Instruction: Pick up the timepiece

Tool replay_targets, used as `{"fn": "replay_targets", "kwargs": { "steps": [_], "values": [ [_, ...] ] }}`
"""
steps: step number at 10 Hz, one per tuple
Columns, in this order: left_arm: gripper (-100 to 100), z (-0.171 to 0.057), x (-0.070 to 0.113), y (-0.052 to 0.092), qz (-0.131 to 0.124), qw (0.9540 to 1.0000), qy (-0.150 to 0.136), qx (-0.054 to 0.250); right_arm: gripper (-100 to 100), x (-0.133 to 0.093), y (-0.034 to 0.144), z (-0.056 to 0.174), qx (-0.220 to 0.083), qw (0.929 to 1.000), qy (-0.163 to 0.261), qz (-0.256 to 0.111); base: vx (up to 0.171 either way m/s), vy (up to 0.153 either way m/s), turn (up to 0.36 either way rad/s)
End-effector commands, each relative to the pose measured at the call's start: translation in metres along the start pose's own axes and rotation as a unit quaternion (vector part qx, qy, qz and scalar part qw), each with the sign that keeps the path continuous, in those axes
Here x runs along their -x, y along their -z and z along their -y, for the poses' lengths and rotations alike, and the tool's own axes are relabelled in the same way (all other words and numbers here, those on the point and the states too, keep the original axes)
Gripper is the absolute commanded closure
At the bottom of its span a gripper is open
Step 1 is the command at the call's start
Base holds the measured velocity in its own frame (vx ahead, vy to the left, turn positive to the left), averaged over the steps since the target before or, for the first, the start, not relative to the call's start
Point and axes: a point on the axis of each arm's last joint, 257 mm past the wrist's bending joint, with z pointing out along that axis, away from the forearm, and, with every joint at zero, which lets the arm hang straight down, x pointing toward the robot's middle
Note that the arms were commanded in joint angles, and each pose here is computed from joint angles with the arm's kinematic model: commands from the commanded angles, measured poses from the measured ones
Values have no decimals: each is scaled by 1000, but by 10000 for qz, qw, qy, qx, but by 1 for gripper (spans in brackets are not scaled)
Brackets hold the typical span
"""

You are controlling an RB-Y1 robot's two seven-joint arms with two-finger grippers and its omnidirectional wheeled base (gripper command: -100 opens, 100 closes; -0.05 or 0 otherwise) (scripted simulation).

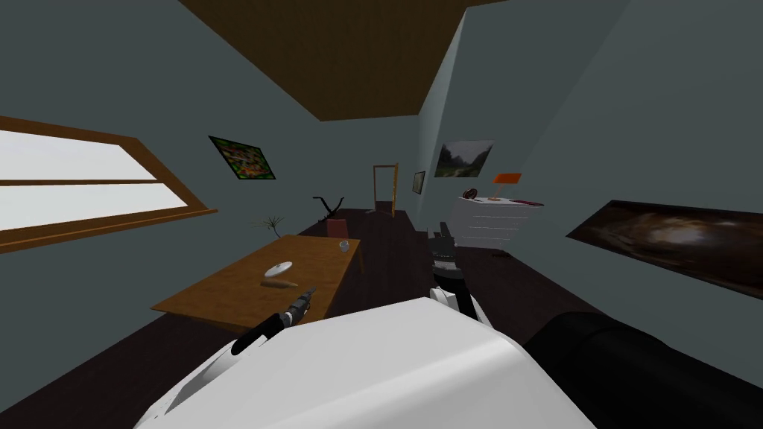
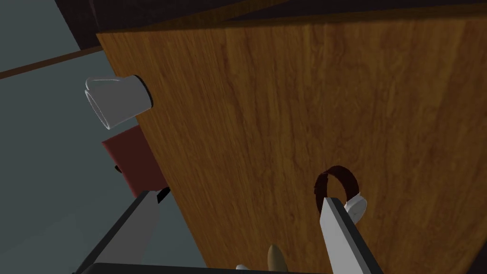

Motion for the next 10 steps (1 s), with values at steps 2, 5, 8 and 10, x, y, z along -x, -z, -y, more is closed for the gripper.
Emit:
{"fn": "replay_targets", "kwargs": {
  "steps": [2,5,8,10],
  "values": [
    [-100,-35,9,2,18,9987,-9,518,0,0,0,0,0,10000,0,0,73,8,-37],
    [-100,-97,30,15,75,9911,-13,1331,0,0,0,0,0,10000,0,0,100,-6,-71],
    [-100,-140,49,31,143,9815,-22,1911,0,0,0,0,0,10000,0,0,84,2,-55],
    [-100,-163,63,43,198,9743,-33,2245,0,0,0,0,0,10000,0,0,66,6,-51]
  ]
}}
